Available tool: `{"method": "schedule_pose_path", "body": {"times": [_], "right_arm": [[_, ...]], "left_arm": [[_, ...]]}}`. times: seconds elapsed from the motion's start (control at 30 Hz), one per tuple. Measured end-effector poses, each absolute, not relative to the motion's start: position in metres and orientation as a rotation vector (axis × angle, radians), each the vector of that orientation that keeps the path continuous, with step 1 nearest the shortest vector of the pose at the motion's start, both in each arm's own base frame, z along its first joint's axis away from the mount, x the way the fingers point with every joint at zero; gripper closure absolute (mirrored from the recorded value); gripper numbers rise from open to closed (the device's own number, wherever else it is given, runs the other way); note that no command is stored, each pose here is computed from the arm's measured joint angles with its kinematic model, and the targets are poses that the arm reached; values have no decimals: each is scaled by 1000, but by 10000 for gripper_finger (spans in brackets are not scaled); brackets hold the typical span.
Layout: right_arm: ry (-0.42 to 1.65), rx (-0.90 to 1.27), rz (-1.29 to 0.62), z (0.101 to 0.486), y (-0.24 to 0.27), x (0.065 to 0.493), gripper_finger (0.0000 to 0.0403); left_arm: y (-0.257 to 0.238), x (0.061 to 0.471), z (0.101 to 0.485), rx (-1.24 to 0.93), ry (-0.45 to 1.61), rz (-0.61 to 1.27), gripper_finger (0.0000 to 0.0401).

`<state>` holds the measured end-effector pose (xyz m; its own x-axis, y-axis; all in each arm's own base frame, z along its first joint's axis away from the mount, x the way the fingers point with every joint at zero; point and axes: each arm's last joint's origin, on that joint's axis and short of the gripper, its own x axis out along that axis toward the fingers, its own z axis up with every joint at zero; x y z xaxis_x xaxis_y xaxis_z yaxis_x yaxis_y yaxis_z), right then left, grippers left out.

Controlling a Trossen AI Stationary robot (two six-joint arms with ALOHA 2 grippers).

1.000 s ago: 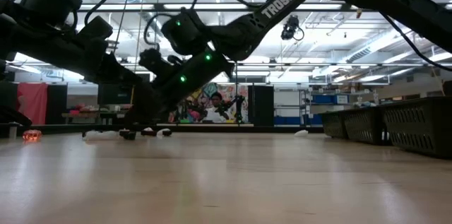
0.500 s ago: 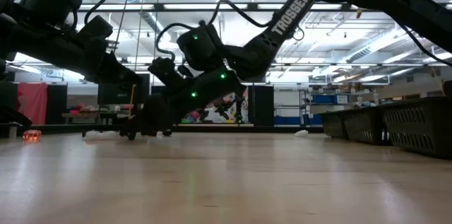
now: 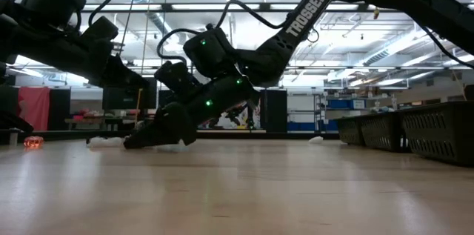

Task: Sort Halloween decoration
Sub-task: Put the black skeleton toy into the bottom bin

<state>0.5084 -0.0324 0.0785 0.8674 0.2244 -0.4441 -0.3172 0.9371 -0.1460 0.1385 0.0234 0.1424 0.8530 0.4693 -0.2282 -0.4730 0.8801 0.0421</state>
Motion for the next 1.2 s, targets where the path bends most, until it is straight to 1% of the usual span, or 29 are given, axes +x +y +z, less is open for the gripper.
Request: {"method": "schedule_pose_path", "body": {"times": [0.07, 0.17, 0.3, 0.4, 0.53, 0.8, 0.9, 1.03, 1.2], "right_arm": [[439, -207, 272, 81, -33, 508, 283], [414, -180, 237, 90, -37, 510, 285], [345, -186, 218, 106, -39, 512, 274], [308, -180, 205, 110, -38, 513, 260], [330, -167, 204, 108, -39, 512, 234], [369, -93, 193, 100, -55, 507, 152], [350, -93, 215, 91, -54, 500, 134], [286, -111, 244, 80, -47, 488, 136], [313, -120, 218, 65, -46, 475, 164]], "left_arm": [[23, 139, 142, -16, 236, 496, 324], [23, 139, 142, -16, 236, 496, 324], [24, 138, 142, -16, 235, 500, 324], [24, 138, 142, -15, 235, 503, 324], [24, 138, 142, -15, 236, 504, 324], [24, 138, 142, -15, 236, 504, 324], [24, 138, 142, -15, 236, 504, 324], [24, 138, 142, -15, 236, 504, 324], [24, 138, 143, -16, 228, 510, 324]]}}
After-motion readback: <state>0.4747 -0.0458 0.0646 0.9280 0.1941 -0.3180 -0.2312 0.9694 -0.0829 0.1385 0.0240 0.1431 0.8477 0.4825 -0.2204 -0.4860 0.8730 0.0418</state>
